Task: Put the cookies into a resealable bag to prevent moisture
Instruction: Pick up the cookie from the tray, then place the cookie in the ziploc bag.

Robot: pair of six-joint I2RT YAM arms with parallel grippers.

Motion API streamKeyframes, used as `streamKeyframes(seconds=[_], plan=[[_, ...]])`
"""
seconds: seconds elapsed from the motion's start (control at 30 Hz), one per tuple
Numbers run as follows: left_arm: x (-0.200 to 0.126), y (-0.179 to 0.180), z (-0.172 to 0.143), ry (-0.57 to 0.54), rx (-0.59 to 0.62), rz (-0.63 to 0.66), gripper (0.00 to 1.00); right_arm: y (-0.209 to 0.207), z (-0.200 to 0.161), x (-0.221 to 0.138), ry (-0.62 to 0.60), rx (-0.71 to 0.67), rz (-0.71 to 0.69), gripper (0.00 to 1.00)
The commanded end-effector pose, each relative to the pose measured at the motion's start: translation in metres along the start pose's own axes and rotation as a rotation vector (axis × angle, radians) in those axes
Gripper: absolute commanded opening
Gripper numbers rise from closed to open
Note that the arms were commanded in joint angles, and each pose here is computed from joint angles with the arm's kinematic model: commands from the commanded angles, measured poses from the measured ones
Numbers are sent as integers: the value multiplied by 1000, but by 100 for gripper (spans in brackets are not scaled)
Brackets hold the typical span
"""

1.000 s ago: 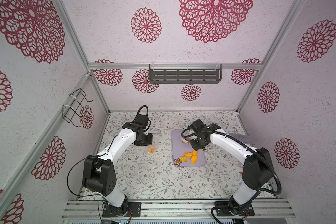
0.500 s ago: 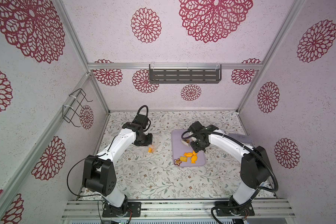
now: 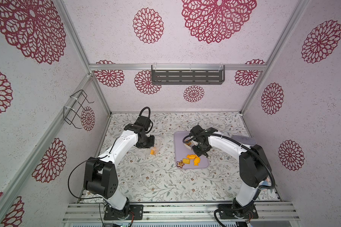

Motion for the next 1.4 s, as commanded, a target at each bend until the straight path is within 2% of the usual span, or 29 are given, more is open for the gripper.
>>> streamKeyframes(seconds=[0.0, 0.17, 0.3, 0.53, 0.63, 0.93, 1.13, 1.37], plan=[[-6, 1, 3, -15, 10, 8, 0, -8, 4, -19, -33, -2, -48, 41], [-6, 1, 3, -15, 10, 9, 0, -15, 12, -46, -126, 7, -75, 40], [-6, 0, 4, -15, 8, -2, 0, -8, 18, -73, -232, 5, -23, 40], [-4, -6, 5, -10, 6, -29, 0, 39, 32, -135, -493, -108, 172, 40], [-4, -8, 5, -9, 4, -35, 0, 65, 44, -152, -559, -175, 235, 40], [-4, -9, 6, -5, 1, -38, 0, 113, 76, -164, -625, -303, 355, 40], [-5, -8, 6, -9, -1, -32, 0, 121, 83, -152, -585, -315, 356, 41], [-4, -9, 7, -8, 1, -36, 0, 116, 85, -156, -591, -300, 336, 54]])
Point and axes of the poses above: each gripper's point midway between its finger pads, its own x axis out along the fingers, its own y axis along the line the jaws close on, z = x × y, the point moved 2 cm from there along -x, back along the fingers, and after that the axes turned 14 degrees about -x, right-handed, at the moved point
